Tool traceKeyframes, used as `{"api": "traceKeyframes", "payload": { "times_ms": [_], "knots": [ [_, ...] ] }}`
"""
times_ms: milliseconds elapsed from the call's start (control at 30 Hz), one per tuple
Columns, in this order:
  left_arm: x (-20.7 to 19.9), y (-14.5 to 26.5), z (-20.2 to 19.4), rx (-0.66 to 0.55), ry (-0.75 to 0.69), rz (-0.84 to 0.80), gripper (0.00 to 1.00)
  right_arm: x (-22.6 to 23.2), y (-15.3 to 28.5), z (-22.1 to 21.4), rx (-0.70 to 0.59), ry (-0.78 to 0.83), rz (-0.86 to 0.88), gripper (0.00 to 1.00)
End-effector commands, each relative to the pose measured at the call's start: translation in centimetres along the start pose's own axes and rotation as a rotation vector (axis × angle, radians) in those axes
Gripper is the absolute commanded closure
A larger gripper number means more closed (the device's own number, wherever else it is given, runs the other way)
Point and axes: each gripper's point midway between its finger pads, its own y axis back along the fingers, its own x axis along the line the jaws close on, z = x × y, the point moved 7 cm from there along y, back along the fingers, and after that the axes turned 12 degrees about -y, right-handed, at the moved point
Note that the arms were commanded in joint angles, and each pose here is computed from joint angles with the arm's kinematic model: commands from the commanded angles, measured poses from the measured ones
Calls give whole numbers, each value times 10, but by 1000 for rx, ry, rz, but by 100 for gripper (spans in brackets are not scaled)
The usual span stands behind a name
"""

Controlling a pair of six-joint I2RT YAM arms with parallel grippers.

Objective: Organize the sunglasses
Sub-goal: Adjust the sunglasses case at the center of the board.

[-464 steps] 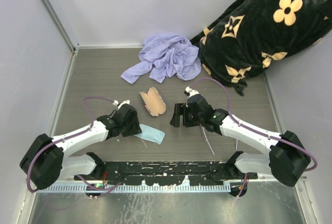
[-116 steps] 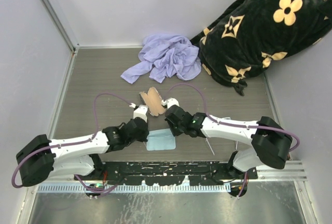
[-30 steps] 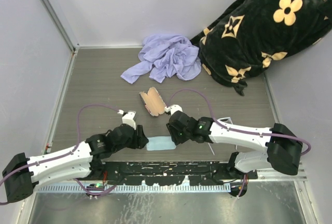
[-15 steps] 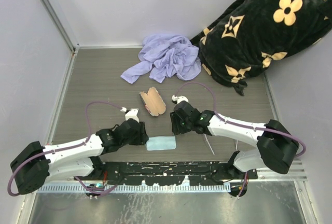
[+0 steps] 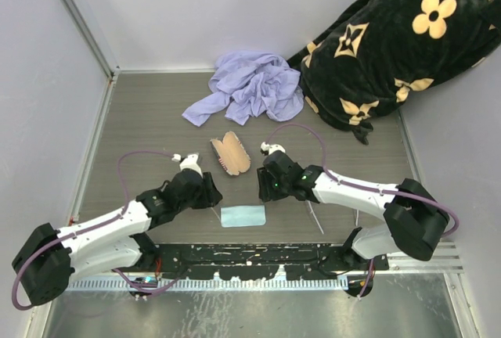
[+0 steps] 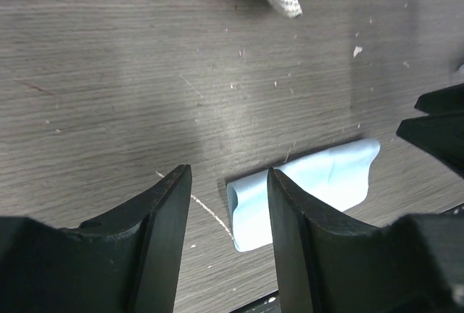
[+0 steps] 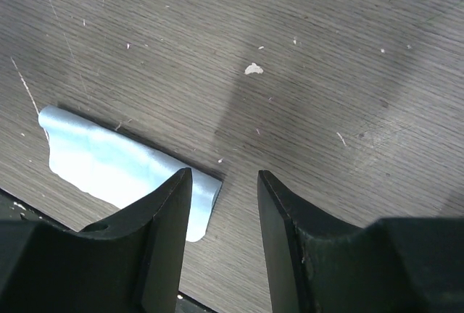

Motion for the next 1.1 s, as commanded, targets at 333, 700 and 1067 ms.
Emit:
{"api": "traceKeyframes", "payload": {
  "times_ms": [333, 700, 1067],
  "knots": [
    [12, 8, 93, -124, 32, 19, 52, 22, 17, 44, -123, -1, 63, 52],
    [48, -50, 217, -116, 17, 93, 61, 41, -2, 65, -117, 57, 77, 55],
    [68, -116, 239, -2, -26, 80, 72, 38, -30, 73, -121, 63, 44, 73]
  ]
}}
